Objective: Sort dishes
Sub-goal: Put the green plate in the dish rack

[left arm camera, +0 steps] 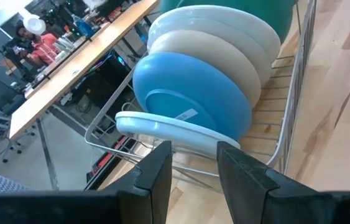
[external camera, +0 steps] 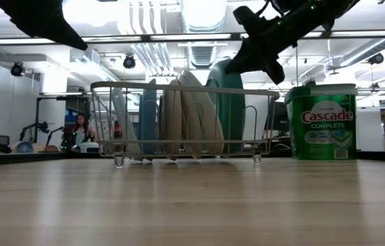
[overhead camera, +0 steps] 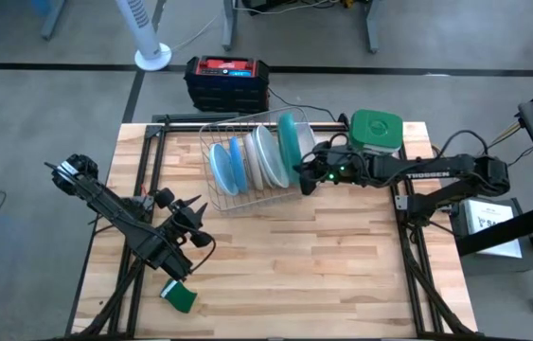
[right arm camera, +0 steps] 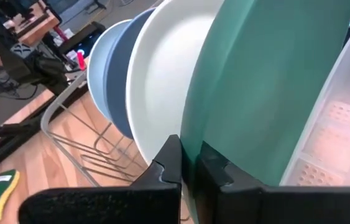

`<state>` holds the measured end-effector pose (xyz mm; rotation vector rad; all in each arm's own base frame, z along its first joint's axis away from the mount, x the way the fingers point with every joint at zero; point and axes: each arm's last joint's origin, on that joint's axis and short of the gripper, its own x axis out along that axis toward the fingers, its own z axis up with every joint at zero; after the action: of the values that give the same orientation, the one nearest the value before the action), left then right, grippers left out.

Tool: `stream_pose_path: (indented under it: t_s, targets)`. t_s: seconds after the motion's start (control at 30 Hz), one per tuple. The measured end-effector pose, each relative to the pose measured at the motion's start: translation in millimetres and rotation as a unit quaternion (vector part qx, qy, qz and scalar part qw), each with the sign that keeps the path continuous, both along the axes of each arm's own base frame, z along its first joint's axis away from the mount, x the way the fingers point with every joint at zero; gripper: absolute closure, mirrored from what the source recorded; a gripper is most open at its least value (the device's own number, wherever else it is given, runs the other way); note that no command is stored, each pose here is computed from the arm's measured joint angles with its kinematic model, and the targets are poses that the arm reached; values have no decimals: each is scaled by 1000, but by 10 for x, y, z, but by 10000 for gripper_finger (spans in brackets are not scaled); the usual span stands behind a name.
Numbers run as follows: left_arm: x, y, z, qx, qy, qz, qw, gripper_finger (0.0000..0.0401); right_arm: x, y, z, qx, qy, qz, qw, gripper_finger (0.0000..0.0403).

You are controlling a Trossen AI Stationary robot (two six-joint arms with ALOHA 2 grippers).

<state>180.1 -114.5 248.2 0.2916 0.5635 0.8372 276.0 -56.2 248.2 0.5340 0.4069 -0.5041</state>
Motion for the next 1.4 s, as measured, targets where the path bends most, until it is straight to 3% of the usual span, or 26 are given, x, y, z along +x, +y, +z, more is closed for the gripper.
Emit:
stream_pose_path:
  t_s: [0.43, 1.03, 1.4]
  targets:
    - [13, 1, 7, 18, -1, -8, 1000, 285, -134, -24, -165, -39, 76, -55, 995, 281]
    - [20, 0, 15, 29, -7, -12, 999, 285, -182, 32, -187, 27, 100, 3, 995, 182]
    - [23, -1, 19, 36, -10, -14, 999, 285, -441, 145, 6, 56, 98, 45, 993, 145]
